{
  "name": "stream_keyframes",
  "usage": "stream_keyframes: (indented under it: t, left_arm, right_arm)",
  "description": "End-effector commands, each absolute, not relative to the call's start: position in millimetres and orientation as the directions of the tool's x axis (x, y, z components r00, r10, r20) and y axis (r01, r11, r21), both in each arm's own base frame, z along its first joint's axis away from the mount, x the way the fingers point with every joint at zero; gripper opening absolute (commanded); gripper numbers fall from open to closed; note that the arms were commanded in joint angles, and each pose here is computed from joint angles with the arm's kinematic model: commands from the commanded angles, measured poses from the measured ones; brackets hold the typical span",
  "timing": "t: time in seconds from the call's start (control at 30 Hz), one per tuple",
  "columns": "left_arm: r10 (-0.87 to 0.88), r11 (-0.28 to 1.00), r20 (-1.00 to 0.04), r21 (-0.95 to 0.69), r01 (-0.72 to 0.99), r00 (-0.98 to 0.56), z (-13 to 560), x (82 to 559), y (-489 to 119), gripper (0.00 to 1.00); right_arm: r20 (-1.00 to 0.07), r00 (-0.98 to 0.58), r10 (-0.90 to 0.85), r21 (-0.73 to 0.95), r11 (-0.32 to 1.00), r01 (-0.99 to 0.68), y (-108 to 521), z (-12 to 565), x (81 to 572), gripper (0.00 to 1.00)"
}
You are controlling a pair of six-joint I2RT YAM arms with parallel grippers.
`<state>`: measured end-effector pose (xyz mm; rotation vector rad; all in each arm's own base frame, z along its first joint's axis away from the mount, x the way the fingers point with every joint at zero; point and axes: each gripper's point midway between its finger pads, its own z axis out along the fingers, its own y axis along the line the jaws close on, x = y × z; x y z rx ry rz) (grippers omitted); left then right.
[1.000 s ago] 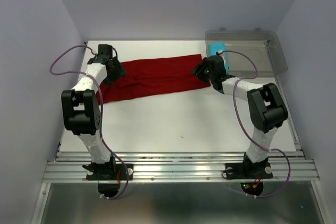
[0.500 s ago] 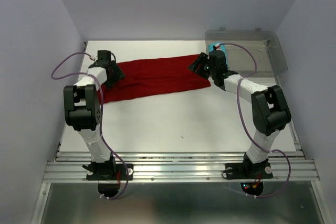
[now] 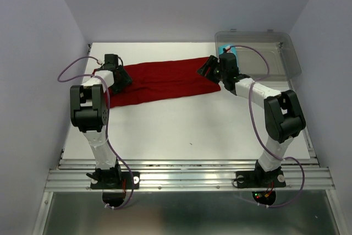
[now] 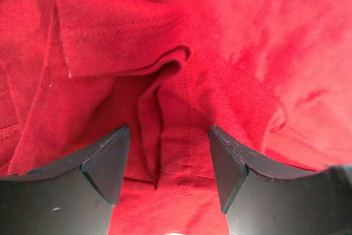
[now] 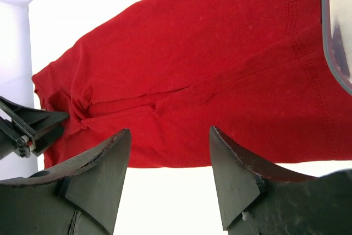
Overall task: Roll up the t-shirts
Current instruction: Fold the T-shirt at the center of the board.
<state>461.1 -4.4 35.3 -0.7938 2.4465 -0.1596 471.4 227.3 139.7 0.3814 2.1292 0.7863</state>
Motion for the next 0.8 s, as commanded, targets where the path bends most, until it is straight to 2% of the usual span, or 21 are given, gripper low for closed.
stream_keyframes:
  t: [0.0,0.3,0.77]
  left_arm:
    - [-0.569,0.822,-0.517,-0.335,-0.461,-0.640,59.8,481.7,-9.1,0.69]
    - [-0.575,0.818,-0.500,-0.388,-0.425,-0.648,56.6,490.9,-19.6,0.63]
    - [-0.601,0.788,-0.509,-0.508,-0.349,-0.616,81.4,520.5,-37.0,0.62]
  right_arm:
    - [-0.643,-0.567,0.515,0.659,0.749,-0.068,226.9,182.7,474.3,0.64]
    - [-0.638,-0.573,0.515,0.659,0.750,-0.059,226.4,178.4,473.5,0.65]
    - [-0.639,-0.575,0.511,0.653,0.756,-0.053,226.0,177.0,475.0,0.65]
